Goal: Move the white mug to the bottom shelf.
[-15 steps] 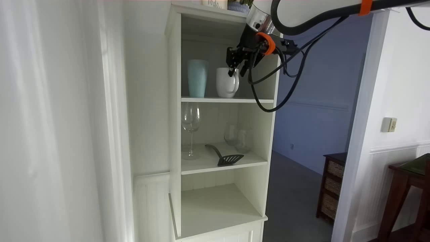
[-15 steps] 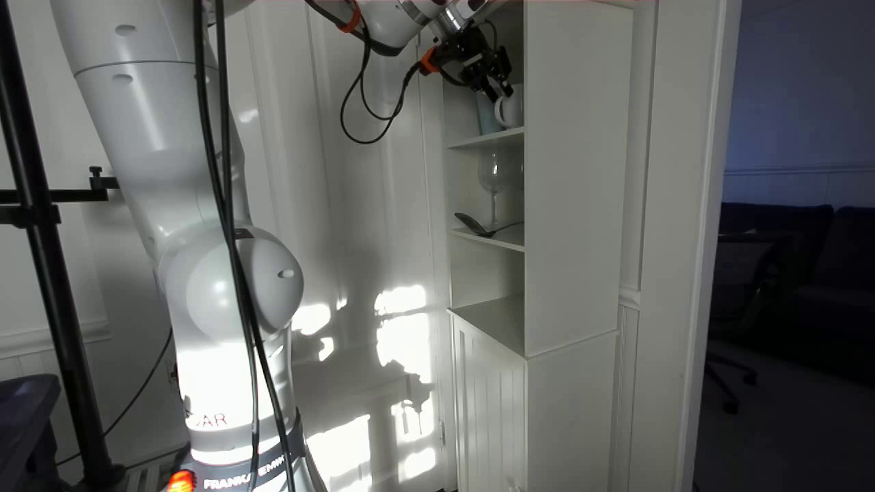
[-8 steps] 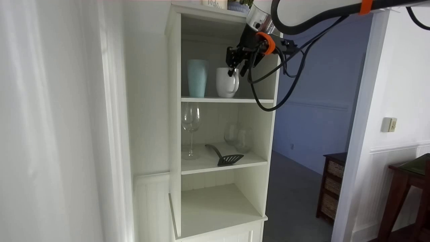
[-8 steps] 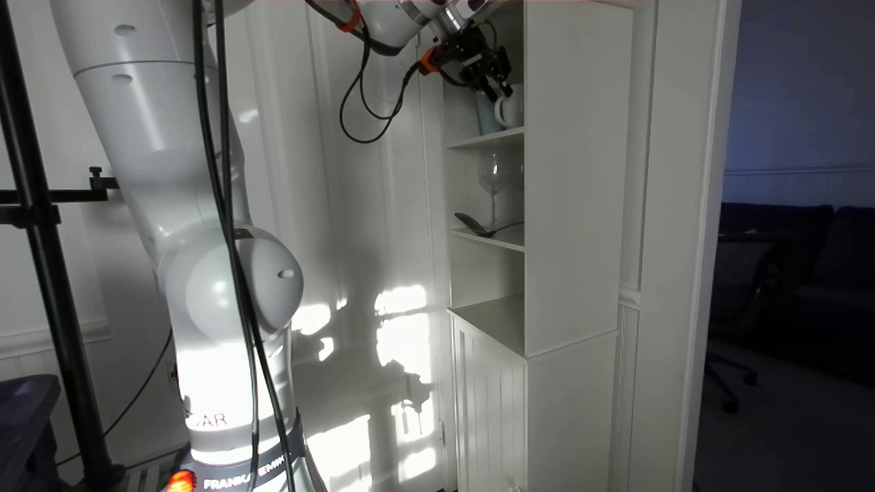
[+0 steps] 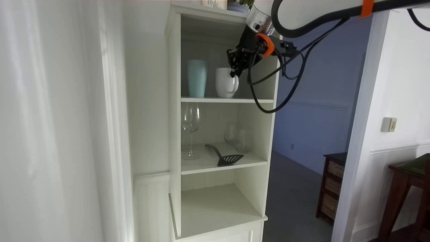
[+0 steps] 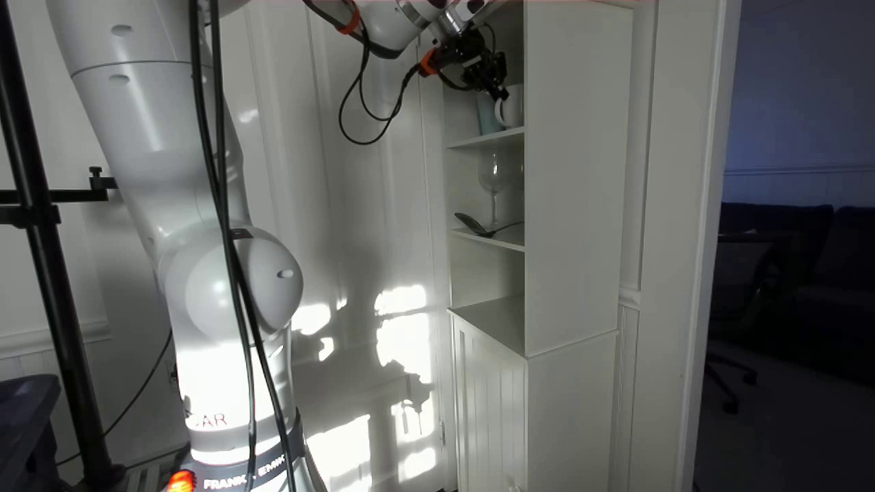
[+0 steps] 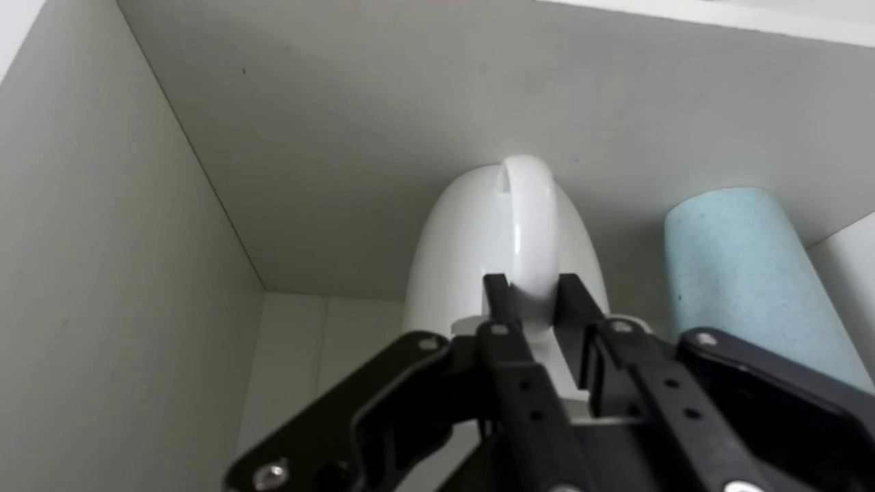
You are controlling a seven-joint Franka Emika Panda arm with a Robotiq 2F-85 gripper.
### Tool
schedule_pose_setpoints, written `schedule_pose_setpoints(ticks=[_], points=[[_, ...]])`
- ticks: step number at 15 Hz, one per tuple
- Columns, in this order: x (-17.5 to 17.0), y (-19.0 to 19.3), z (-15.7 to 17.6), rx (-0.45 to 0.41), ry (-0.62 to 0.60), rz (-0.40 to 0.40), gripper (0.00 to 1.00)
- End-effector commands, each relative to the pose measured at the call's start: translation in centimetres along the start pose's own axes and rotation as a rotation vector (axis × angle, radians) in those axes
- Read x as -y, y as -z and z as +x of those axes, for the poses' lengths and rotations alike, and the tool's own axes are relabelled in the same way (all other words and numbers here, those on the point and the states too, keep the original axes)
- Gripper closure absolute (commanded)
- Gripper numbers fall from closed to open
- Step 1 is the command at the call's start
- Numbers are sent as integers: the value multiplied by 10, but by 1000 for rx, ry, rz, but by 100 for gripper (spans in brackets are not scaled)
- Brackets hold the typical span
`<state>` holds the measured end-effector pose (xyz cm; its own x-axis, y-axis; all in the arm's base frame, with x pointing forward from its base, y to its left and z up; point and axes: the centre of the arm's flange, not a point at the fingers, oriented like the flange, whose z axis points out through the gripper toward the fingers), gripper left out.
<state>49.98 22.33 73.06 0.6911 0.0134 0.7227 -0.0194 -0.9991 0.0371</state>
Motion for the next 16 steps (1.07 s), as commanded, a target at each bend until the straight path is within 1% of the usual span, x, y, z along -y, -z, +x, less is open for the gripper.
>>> schedule_pose_setpoints(ticks=[1, 4, 7, 9, 13, 16], points=[[-7, -28, -20, 35, -28, 11, 95], [-6, -22, -19, 23, -25, 5, 95], [1, -7, -17, 9, -16, -10, 95], [6, 5, -17, -17, 0, -20, 95], [17, 20, -27, -73, 22, -34, 95], [22, 28, -38, -77, 15, -53, 95]])
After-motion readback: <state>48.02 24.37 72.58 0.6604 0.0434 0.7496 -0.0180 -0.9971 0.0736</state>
